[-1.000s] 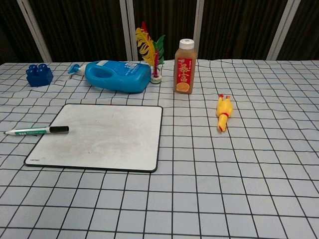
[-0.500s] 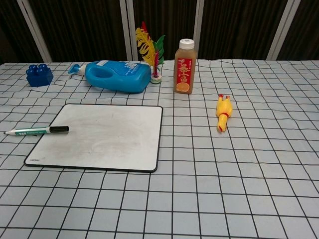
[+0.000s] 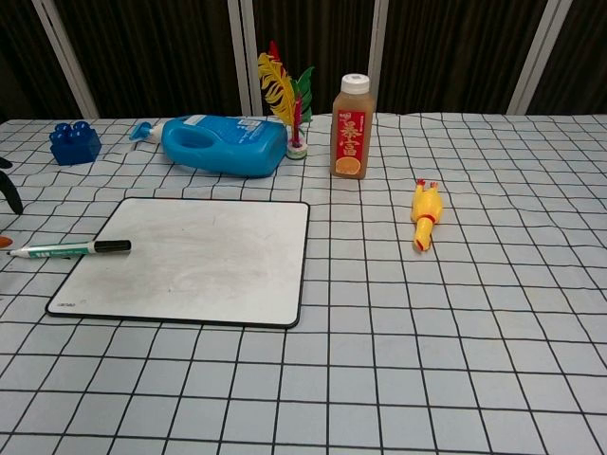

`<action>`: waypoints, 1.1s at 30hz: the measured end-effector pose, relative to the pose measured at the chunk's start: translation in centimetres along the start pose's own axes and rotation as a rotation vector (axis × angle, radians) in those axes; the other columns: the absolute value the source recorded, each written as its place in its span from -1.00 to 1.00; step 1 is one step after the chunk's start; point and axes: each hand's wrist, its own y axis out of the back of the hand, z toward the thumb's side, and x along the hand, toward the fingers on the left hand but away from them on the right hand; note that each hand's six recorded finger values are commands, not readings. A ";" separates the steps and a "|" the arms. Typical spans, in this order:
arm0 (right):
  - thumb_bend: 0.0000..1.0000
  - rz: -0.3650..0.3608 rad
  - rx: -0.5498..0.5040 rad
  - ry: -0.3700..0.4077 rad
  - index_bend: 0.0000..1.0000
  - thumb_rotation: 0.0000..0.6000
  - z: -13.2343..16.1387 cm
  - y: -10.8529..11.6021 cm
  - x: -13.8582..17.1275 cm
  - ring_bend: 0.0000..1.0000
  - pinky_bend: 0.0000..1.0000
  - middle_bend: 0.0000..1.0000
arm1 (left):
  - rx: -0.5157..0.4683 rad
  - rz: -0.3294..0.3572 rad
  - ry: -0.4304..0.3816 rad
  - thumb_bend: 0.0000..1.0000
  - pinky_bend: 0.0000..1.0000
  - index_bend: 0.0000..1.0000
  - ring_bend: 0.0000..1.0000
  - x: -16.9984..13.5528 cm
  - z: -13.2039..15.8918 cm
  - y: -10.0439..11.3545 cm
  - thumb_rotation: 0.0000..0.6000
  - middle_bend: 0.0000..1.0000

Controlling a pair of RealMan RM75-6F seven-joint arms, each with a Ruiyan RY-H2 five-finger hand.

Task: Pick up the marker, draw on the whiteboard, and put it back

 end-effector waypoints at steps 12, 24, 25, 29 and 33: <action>-0.29 0.000 -0.008 -0.002 -1.00 1.00 0.1 0.0 -0.1 -1.00 -1.00 -1.00 | 0.042 -0.025 -0.025 -0.28 -1.00 -0.15 -1.00 1.6 2.3 -1.5 1.00 -1.00; -0.29 -0.005 -0.016 -0.007 -1.00 1.00 0.0 0.2 -0.1 -1.00 -1.00 -1.00 | 0.122 -0.024 -0.062 -0.33 -1.00 -0.10 -1.00 2.2 3.8 -2.7 1.00 -1.00; -0.29 -0.004 -0.017 -0.007 -1.00 1.00 0.0 0.2 -0.1 -1.00 -1.00 -1.00 | 0.123 -0.024 -0.063 -0.33 -1.00 -0.09 -1.00 2.2 3.9 -2.7 1.00 -1.00; -0.29 -0.004 -0.017 -0.005 -1.00 1.00 0.0 0.2 -0.2 -1.00 -1.00 -1.00 | 0.125 -0.025 -0.073 -0.32 -1.00 -0.08 -1.00 2.3 4.2 -3.0 1.00 -1.00; -0.29 -0.005 -0.014 -0.005 -1.00 1.00 0.0 0.2 -0.2 -1.00 -1.00 -1.00 | 0.129 -0.028 -0.080 -0.29 -1.00 -0.04 -1.00 2.4 4.6 -3.3 1.00 -1.00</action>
